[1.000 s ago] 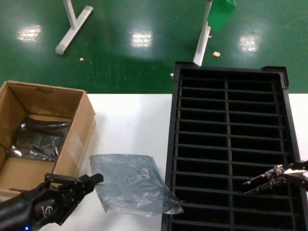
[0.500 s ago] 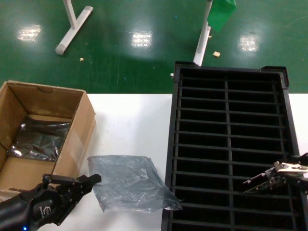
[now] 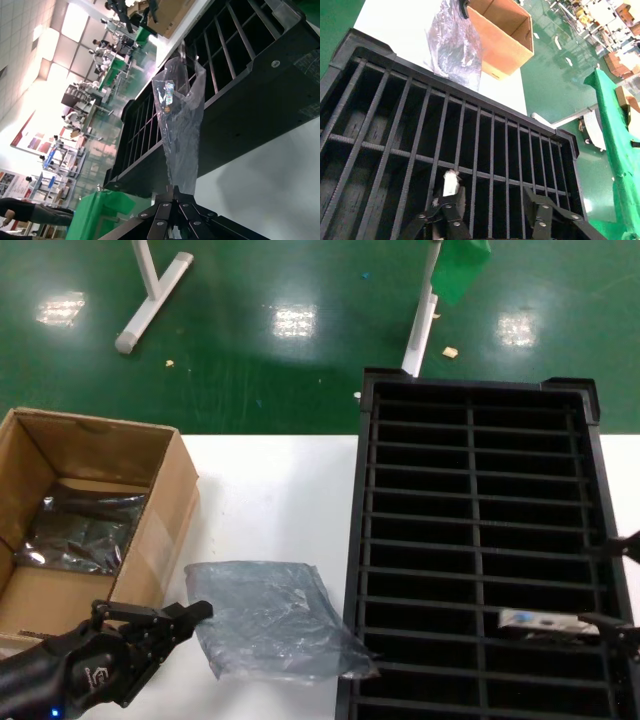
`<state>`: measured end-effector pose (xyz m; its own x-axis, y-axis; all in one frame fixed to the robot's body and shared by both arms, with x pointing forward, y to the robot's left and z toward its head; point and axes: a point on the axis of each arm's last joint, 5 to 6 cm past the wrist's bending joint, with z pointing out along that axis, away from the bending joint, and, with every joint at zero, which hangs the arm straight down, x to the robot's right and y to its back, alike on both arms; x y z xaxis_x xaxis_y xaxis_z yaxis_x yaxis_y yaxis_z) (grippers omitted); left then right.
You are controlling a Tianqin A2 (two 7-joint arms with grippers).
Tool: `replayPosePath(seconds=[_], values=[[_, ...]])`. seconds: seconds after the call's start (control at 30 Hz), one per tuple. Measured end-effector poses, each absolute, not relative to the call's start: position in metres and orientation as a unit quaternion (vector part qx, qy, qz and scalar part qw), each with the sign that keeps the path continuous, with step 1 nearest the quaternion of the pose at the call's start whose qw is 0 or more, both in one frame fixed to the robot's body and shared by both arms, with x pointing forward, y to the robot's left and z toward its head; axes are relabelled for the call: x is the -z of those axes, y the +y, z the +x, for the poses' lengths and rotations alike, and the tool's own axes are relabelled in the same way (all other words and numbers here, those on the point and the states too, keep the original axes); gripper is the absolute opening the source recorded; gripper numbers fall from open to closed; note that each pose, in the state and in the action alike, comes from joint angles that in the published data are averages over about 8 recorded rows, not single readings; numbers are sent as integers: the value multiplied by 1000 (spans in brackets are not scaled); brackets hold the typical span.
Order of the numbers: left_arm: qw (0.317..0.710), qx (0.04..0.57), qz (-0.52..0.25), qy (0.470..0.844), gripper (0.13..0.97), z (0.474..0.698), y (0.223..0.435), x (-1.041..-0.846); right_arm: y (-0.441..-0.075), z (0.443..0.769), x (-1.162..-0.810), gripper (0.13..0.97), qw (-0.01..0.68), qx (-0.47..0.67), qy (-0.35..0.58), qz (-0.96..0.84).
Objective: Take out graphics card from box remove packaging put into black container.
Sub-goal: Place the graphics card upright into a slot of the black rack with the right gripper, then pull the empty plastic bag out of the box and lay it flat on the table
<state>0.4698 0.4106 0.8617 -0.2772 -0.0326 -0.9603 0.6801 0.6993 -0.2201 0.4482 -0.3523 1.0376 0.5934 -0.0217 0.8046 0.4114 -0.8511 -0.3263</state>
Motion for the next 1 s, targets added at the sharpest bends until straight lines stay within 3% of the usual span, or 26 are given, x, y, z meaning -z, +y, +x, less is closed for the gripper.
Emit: replayPosePath(seconds=[0.07,0.33,0.47,0.73,1.0], values=[[559,319,221,733,142,470,411,-861,-352,449,-1038,365,247,437,-112,-857],[560,319,219,733,142,471,413,-860,-350,451,-1038,564,246,442,-106,-856],[561,318,218,732,142,470,415,-861,-349,452,-1034,564,252,450,-96,-851],[564,319,216,730,142,470,417,-864,-348,451,-1030,768,259,460,-84,-845],[569,313,206,732,142,469,420,-863,-348,452,-1032,884,257,457,-89,-847]])
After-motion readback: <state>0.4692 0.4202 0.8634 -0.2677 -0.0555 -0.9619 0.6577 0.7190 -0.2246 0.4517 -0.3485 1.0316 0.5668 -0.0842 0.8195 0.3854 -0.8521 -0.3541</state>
